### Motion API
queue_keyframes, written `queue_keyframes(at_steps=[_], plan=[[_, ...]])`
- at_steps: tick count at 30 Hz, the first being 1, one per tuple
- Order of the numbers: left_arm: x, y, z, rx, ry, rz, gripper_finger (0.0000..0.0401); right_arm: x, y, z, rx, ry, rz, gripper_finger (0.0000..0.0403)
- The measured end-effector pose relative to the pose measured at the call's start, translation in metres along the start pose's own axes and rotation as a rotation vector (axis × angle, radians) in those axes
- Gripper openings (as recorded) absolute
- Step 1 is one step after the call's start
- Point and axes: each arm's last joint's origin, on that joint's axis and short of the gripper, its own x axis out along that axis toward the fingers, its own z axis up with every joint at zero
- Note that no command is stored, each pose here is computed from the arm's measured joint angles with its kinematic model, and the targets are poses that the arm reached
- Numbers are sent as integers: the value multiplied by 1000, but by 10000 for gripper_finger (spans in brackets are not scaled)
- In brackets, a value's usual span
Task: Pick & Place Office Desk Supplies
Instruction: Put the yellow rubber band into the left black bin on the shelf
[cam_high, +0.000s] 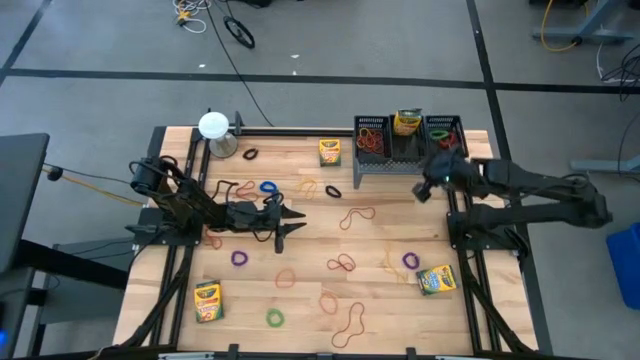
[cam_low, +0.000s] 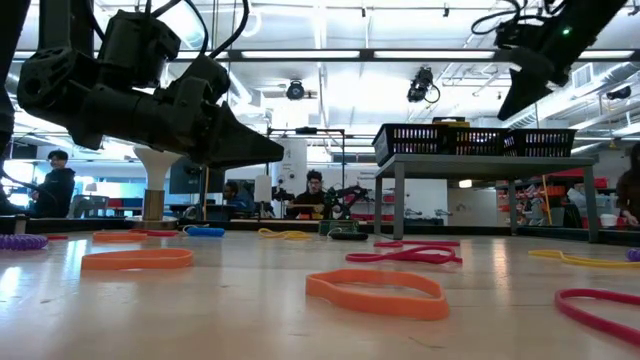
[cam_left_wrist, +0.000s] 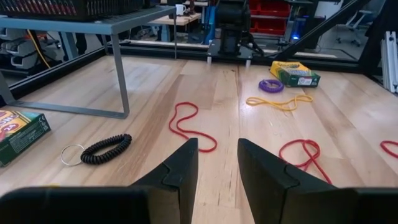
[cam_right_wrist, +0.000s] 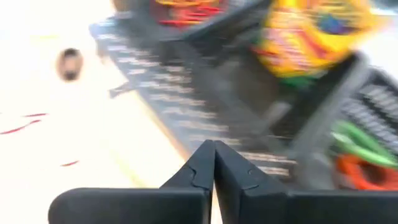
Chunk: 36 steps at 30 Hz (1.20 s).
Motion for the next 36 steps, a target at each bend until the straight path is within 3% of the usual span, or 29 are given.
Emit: queue_keyframes(at_steps=[9, 15, 22, 27, 36], plan=[[0, 0, -2, 5, 17, 1, 119, 5, 58, -24, -130, -50, 239, 7], [0, 0, -2, 6, 21, 2, 119, 4, 104, -44, -261, 31, 325, 6], [0, 0, -2, 3, 21, 2, 119, 12, 150, -80, -486, 220, 398, 58], [0, 0, -2, 6, 20, 2, 119, 21, 169, -95, -583, 283, 434, 103], [0, 0, -2, 36, 19, 1, 119, 28, 184, -95, -614, 257, 517, 154]])
